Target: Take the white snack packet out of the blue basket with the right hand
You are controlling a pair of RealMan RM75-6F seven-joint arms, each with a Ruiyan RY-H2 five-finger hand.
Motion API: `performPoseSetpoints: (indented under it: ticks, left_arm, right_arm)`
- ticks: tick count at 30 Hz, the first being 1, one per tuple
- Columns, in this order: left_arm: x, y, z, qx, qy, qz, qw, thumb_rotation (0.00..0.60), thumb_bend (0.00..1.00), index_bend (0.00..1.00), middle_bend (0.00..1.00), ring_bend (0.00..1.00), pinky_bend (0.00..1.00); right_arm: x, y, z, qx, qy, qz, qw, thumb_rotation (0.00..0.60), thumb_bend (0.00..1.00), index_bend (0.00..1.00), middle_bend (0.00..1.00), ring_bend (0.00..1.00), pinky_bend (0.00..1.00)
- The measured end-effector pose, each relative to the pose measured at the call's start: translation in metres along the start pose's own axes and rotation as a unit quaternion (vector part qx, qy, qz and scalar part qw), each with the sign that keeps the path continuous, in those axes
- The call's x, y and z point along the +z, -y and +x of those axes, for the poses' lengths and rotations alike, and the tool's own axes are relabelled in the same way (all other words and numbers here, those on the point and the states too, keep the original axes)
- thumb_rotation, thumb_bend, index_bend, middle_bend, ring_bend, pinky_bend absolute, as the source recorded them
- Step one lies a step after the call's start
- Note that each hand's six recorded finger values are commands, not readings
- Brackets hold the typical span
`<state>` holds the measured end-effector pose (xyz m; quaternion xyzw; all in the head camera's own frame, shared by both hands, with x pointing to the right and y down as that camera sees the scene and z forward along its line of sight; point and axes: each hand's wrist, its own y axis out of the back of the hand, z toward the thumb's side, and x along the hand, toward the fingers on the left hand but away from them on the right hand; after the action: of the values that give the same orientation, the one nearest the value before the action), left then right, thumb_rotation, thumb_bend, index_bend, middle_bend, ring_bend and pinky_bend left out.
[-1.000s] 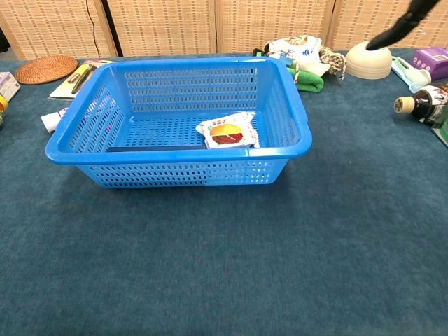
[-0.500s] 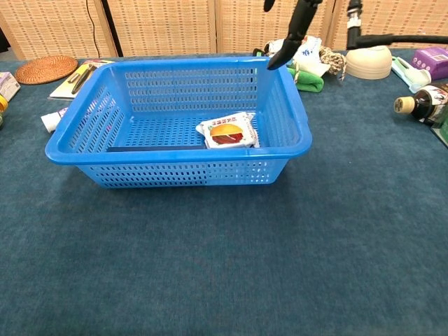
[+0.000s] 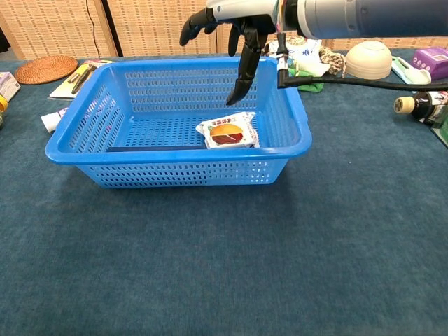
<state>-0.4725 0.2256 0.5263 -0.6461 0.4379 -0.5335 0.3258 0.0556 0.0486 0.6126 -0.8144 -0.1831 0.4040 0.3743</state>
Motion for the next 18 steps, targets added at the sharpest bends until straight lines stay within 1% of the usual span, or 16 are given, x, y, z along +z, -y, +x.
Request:
performPoseSetpoints:
  ticks: [3, 7, 13, 18]
  left_arm:
    - [0.000, -0.001, 0.000, 0.003, 0.000, -0.001, 1.0000, 0.600, 0.06, 0.00, 0.00, 0.00, 0.00]
    - [-0.002, -0.001, 0.001, 0.003, -0.004, 0.000, 1.0000, 0.600, 0.06, 0.00, 0.00, 0.00, 0.00]
    - [-0.004, -0.001, 0.004, 0.001, -0.007, -0.001, 1.0000, 0.600, 0.06, 0.00, 0.00, 0.00, 0.00]
    - [-0.004, 0.000, 0.004, -0.001, -0.009, 0.000, 1.0000, 0.600, 0.06, 0.00, 0.00, 0.00, 0.00]
  right_arm:
    - [-0.008, 0.010, -0.011, 0.007, 0.014, 0.018, 0.9997, 0.600, 0.00, 0.15, 0.07, 0.00, 0.24]
    - [-0.014, 0.029, -0.021, 0.026, 0.028, 0.030, 0.9988, 0.600, 0.00, 0.15, 0.07, 0.00, 0.24]
    - [-0.023, 0.042, -0.028, 0.043, 0.044, 0.038, 0.9974, 0.600, 0.00, 0.15, 0.07, 0.00, 0.25]
    - [-0.025, 0.050, -0.030, 0.057, 0.049, 0.037, 0.9965, 0.600, 0.00, 0.15, 0.07, 0.00, 0.26]
